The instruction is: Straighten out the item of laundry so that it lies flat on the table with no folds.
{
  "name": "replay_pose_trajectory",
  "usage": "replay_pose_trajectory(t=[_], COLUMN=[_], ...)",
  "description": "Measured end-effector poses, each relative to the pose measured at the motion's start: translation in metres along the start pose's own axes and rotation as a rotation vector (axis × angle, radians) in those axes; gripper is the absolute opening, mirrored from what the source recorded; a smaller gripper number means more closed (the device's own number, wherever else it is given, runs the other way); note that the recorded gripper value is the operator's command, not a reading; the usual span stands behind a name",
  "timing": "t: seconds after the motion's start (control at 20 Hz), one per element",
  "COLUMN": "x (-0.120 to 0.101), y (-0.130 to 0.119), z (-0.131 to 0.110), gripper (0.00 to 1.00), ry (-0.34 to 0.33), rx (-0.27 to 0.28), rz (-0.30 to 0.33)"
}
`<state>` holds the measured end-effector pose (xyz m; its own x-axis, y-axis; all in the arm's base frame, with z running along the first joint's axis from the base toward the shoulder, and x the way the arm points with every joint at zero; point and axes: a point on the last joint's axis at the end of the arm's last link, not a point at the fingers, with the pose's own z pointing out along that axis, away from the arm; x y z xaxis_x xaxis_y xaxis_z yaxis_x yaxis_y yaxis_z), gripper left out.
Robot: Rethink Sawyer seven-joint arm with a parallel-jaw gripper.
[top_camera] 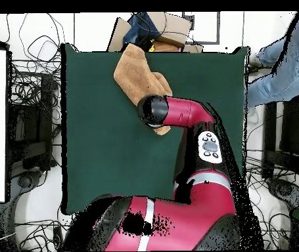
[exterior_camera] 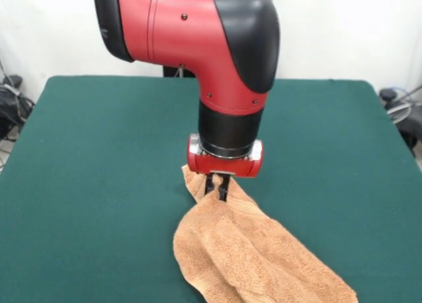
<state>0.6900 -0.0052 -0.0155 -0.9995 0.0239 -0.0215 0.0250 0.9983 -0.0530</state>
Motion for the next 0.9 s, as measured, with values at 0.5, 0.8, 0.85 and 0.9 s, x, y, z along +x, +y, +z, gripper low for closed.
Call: replay_pose_trajectory(t=[0.5, 0.8, 0.85, 0.9], x=[0.007, 0.016, 0.018, 0.022], y=[0.002, 0.005, 0.006, 0.006], z=[-0.019, -0.024, -0.025, -0.025], gripper=[0.0, 0.0, 0.0, 0.0], ry=[-0.03, -0.086, -0.095, -0.104], rx=[0.003, 0.006, 0.006, 0.007], rz=[-0.002, -0.005, -0.006, -0.008])
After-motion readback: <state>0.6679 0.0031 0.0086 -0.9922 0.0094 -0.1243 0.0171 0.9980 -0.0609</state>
